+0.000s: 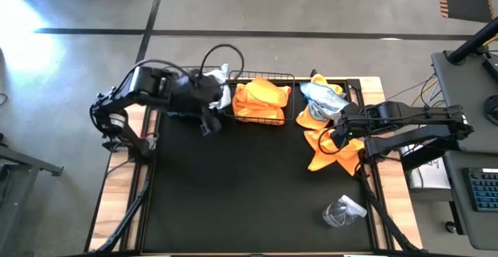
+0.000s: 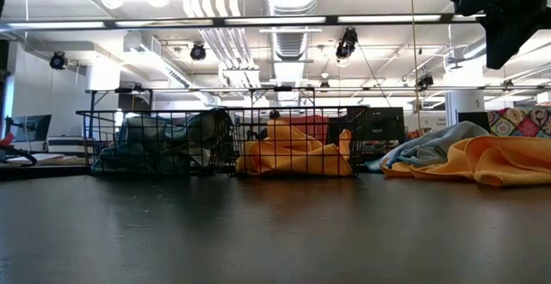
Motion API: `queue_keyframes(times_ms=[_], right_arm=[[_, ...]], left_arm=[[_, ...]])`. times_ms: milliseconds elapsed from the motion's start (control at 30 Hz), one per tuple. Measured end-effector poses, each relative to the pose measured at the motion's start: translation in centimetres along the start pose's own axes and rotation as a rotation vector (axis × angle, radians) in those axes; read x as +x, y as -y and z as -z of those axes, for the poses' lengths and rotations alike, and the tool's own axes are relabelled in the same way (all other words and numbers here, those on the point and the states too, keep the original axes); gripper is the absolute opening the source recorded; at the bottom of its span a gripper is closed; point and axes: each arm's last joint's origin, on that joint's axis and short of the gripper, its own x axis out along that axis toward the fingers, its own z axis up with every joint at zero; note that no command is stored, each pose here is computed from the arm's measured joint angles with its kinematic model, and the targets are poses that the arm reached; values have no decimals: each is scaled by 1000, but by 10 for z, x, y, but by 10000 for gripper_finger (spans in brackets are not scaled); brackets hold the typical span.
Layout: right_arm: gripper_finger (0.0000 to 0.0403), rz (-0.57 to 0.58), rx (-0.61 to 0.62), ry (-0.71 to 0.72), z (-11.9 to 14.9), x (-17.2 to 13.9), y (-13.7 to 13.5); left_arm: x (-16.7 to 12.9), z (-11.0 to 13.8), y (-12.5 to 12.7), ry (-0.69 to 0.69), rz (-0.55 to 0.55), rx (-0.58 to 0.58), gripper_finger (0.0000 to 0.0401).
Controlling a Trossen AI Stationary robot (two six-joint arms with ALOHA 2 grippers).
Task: Sort microfiber towel by color & place in baskets
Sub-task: Put the blue towel into the left black wire basket
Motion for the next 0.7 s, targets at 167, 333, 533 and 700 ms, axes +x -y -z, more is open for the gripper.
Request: queue_keyframes(times_ms=[167, 333, 533, 700], right_arm=[[59, -1, 0, -2, 0, 0, 0], [59, -3, 1, -4, 0, 0, 0], [59, -2, 2, -4, 0, 0, 0], [59, -2, 0, -4, 0, 0, 0]], left_arm=[[-6, 20, 6, -35, 7, 1, 158], [-5, 50, 0, -87, -60, -87, 158], [2, 96, -15, -108, -139, -225, 158], [19, 126, -17, -34, -68, -251, 158]])
